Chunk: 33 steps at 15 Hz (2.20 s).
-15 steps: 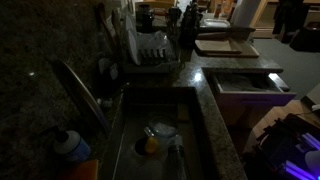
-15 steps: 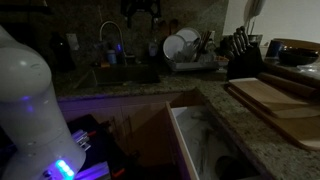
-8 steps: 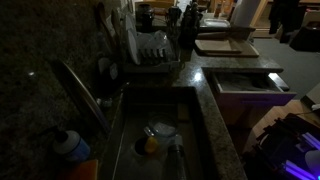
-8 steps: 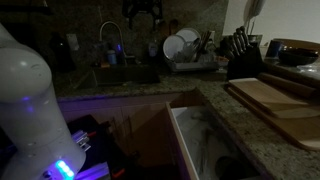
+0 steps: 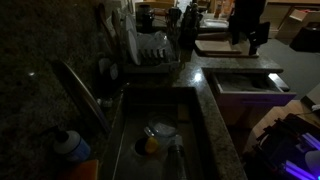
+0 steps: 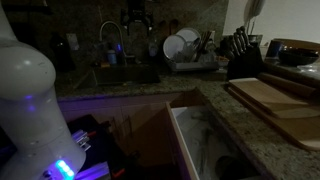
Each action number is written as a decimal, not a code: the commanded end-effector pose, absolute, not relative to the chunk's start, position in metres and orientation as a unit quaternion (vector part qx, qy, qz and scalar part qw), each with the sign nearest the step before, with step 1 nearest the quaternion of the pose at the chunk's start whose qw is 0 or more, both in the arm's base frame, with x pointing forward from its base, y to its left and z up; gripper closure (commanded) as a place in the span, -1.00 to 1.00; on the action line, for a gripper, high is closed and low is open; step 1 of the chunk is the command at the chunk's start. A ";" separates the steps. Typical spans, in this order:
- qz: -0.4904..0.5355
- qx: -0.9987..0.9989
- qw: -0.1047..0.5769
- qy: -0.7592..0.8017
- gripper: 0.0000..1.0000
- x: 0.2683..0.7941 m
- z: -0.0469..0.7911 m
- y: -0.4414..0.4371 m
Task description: Pick up the yellow sponge from the sink
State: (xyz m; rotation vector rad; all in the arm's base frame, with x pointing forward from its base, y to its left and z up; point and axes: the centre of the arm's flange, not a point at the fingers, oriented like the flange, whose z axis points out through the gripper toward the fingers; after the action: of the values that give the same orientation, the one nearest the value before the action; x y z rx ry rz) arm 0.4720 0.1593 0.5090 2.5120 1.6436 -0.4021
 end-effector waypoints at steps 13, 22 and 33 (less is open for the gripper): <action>0.025 0.858 -0.050 0.511 -1.00 0.519 0.489 0.131; 0.030 0.866 0.008 0.499 -1.00 0.560 0.471 0.187; 0.022 0.872 0.004 0.489 -1.00 0.566 0.459 0.194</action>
State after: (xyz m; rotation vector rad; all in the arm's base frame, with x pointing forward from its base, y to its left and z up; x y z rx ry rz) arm 0.5608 0.1917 0.4559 2.7390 1.5530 0.0812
